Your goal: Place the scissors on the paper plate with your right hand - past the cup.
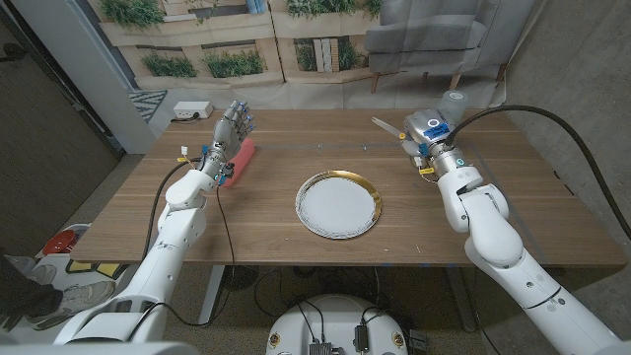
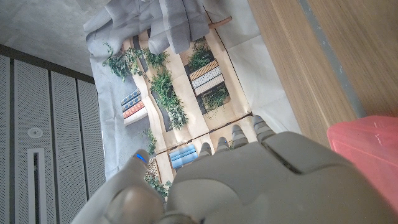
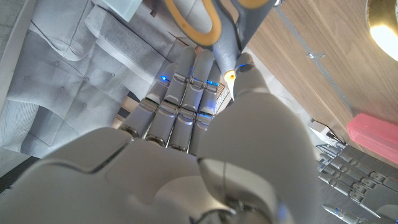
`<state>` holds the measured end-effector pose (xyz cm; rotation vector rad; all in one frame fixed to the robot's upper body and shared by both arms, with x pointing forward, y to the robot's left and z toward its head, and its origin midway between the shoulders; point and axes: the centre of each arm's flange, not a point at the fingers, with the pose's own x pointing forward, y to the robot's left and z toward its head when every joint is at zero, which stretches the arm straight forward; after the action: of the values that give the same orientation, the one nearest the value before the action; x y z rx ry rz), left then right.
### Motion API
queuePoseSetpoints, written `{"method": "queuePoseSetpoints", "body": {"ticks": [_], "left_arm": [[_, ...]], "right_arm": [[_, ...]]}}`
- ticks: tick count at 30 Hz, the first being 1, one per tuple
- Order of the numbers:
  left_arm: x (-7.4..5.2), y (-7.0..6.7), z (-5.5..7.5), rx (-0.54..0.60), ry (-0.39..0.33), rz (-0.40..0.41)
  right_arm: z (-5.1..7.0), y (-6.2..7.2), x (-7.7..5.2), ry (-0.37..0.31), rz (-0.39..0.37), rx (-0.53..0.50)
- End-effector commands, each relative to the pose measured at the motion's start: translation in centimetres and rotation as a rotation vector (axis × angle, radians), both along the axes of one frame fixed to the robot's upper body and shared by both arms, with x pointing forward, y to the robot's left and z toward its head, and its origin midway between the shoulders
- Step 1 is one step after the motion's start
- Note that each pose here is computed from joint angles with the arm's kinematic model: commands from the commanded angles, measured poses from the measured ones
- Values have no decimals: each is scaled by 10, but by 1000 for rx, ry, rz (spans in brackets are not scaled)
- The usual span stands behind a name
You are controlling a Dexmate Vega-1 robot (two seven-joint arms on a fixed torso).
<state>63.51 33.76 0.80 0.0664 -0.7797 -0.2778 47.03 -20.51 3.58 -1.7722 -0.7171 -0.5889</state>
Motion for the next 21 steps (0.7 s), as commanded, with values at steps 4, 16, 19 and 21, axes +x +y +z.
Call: {"method": "queuePoseSetpoints", "body": {"ticks": [4,16,19,21], "left_arm": [[1,1,1,0,-1,1],[3,1,1,-1,1,1],[4,1,1,0,2,0],[4,1,1,-1,3,0]], "right_arm": [[-1,15,-7,-20,57,-41],[4,26,-13,-34,103,-75],[5,30,-14,-33,114,-84],[5,32,-14,-33,119,-93]]}}
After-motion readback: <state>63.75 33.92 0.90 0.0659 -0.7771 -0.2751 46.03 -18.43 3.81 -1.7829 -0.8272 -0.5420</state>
